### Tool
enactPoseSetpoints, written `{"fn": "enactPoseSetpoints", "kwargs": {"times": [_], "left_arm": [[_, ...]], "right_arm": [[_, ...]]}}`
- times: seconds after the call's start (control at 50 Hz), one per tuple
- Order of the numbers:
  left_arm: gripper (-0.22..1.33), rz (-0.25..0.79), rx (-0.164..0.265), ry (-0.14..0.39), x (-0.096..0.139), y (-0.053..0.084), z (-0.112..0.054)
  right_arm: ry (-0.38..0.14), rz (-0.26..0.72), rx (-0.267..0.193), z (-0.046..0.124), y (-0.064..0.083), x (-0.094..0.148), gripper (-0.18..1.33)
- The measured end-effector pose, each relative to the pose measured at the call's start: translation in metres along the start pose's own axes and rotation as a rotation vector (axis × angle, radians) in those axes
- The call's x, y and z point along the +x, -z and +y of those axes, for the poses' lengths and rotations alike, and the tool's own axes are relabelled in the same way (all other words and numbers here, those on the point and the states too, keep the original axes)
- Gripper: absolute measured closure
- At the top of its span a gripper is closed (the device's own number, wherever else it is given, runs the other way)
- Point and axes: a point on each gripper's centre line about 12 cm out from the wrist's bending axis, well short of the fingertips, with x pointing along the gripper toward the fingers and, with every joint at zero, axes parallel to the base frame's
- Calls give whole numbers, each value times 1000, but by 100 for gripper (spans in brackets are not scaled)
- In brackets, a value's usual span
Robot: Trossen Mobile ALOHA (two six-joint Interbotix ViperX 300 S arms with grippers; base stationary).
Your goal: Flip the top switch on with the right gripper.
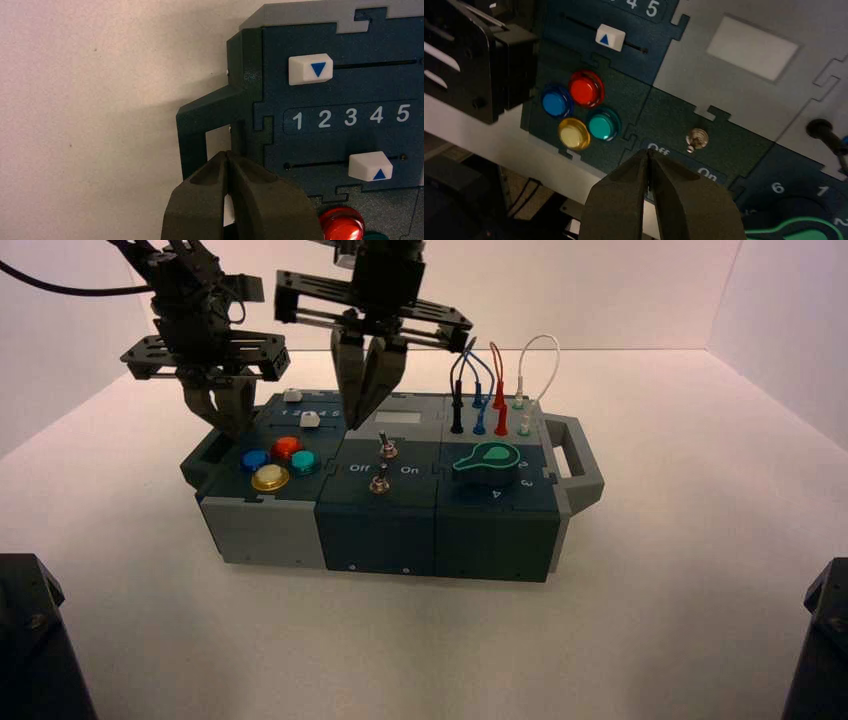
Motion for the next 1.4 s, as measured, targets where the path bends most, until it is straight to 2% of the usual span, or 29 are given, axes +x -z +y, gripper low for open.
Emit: {"fn": "enactPoseSetpoints", "kwargs": {"times": [0.32,0.54,1.22,1.4], "left_arm": [[128,0,3,0,0,0,-1],[128,0,4,0,0,0,-1],[128,0,7,0,0,0,-2],[128,-1,11,0,0,0,-3]], "right_arm": [[41,14,18,-3,-2,9,129],[98,30,14,-10,-1,14,129],[151,28,-23,-13,-1,16,129],[157,27,-20,-13,-1,16,129]]}}
